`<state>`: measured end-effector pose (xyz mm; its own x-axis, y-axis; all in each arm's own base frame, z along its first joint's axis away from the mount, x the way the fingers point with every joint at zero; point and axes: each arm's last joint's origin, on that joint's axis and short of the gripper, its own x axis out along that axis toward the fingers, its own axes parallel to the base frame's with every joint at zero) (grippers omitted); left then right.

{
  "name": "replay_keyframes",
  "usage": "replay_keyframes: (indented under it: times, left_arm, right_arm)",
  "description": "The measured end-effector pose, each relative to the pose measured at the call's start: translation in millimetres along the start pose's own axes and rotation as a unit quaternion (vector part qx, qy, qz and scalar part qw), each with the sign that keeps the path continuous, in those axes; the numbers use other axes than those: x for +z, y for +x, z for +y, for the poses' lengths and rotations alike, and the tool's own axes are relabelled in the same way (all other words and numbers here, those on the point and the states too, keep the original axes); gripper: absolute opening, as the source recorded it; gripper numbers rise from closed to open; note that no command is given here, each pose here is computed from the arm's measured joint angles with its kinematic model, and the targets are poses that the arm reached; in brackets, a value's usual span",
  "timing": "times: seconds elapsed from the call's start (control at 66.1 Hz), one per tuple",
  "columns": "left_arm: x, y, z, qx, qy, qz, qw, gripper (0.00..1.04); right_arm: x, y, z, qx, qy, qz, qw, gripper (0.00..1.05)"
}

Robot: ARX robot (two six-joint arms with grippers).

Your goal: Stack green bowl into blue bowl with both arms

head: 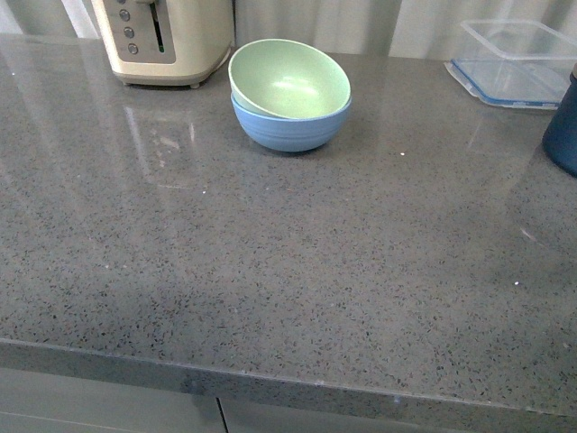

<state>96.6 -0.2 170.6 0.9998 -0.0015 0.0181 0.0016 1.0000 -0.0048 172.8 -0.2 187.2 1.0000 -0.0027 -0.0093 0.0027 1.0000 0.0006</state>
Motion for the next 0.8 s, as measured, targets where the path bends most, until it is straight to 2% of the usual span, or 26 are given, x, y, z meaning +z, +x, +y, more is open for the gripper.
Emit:
replay_keyframes:
  times: [0.575, 0.802]
  left_arm:
    - [0.0, 0.0, 0.0, 0.0, 0.0, 0.0, 1.0, 0.98]
    - [0.0, 0.0, 0.0, 0.0, 0.0, 0.0, 1.0, 0.98]
  right_arm:
    - [-23.5, -37.5, -0.1, 0.0, 0.0, 0.0, 1.0, 0.01]
    - [-20.1, -46.9, -0.1, 0.001, 0.0, -0.007, 1.0, 0.01]
